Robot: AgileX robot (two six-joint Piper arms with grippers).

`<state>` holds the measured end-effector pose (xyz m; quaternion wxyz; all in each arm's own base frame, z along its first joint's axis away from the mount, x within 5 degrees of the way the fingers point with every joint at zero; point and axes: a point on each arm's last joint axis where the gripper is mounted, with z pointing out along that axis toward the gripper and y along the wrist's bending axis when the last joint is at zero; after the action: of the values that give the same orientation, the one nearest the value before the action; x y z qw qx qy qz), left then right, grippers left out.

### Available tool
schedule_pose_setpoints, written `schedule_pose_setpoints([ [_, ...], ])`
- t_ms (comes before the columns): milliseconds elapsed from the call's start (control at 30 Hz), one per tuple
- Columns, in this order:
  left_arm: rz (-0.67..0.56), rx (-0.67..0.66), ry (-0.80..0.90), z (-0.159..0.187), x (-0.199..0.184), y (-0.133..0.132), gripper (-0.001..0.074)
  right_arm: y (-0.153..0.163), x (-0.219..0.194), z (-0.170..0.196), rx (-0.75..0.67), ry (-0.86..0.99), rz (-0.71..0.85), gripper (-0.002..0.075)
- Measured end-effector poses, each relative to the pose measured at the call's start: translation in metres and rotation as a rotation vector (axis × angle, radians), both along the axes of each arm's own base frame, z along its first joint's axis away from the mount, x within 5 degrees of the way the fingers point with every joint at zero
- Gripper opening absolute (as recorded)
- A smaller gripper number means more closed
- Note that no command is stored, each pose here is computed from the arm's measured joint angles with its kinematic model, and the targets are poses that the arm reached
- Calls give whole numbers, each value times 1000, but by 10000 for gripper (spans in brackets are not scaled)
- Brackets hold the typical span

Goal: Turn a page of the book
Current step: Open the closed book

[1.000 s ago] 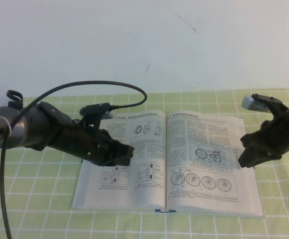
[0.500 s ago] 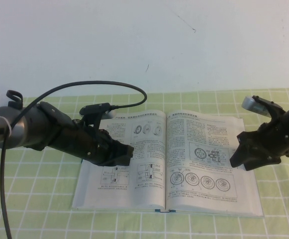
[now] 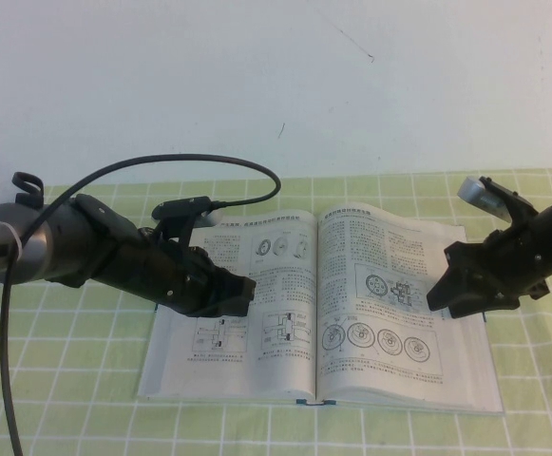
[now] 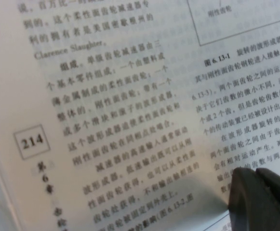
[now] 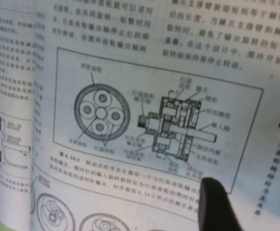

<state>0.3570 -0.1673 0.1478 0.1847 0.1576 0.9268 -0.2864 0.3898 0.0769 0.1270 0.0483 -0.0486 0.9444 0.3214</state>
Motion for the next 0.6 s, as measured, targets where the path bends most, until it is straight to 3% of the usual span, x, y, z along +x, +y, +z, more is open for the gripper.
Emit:
schedule_pose_setpoints([
  [600, 0, 0, 0, 0, 0, 0, -4, 0, 0, 0, 4, 1, -2, 309],
])
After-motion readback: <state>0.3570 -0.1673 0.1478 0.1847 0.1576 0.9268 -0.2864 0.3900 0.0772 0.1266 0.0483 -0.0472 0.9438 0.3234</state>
